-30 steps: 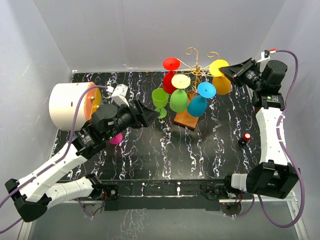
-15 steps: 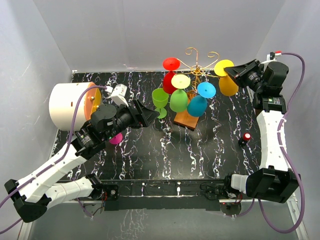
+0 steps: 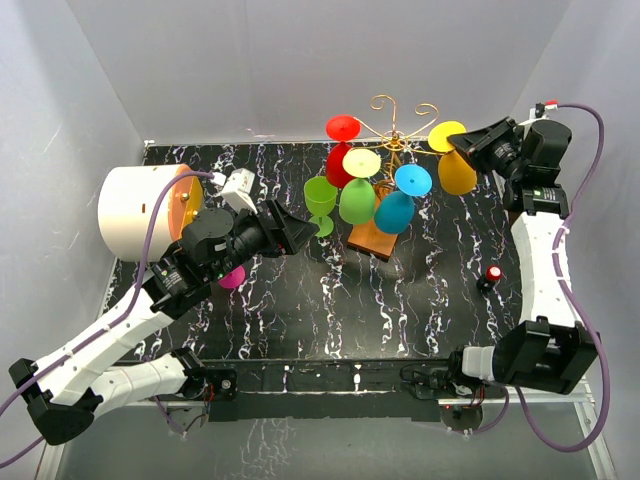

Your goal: Place the wine glass upside down on the wine glass rack

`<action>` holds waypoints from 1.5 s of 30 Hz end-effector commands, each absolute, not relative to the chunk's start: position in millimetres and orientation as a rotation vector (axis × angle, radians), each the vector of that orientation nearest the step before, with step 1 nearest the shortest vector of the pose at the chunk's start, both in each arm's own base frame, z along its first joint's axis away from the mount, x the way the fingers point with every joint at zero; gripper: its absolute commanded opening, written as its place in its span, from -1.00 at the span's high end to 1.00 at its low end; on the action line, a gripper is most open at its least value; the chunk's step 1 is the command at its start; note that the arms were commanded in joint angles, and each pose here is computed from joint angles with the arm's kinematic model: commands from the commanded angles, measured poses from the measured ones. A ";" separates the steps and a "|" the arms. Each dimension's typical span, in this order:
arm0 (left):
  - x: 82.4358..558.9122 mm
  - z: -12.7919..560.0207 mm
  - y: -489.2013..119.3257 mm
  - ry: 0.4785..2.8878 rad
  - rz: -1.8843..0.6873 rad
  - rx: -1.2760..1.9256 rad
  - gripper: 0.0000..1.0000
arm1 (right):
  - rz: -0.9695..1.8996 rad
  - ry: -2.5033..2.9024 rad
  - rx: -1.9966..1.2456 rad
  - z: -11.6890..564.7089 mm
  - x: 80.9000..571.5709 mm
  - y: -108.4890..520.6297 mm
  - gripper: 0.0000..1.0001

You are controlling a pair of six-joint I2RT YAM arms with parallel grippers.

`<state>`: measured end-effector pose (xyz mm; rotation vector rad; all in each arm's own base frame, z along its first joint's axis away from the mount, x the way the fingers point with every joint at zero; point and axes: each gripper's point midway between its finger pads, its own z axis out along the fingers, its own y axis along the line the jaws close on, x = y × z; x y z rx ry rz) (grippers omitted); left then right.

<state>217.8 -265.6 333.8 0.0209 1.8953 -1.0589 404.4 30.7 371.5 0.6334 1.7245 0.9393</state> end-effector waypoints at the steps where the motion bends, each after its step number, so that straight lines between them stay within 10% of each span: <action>1: 217.6 342.8 -260.2 1.868 -1.052 0.024 -0.42 | 0.900 1.635 0.524 409.6 414.5 25.3 0.84; 22: 221.7 332.6 -252.4 1.891 -0.967 0.038 -0.44 | 0.684 1.669 0.548 399.7 416.9 -0.2 -0.02; 45: 270.0 212.5 -118.7 2.258 0.175 0.076 -0.58 | 0.429 1.553 0.609 398.0 307.8 -19.1 -0.30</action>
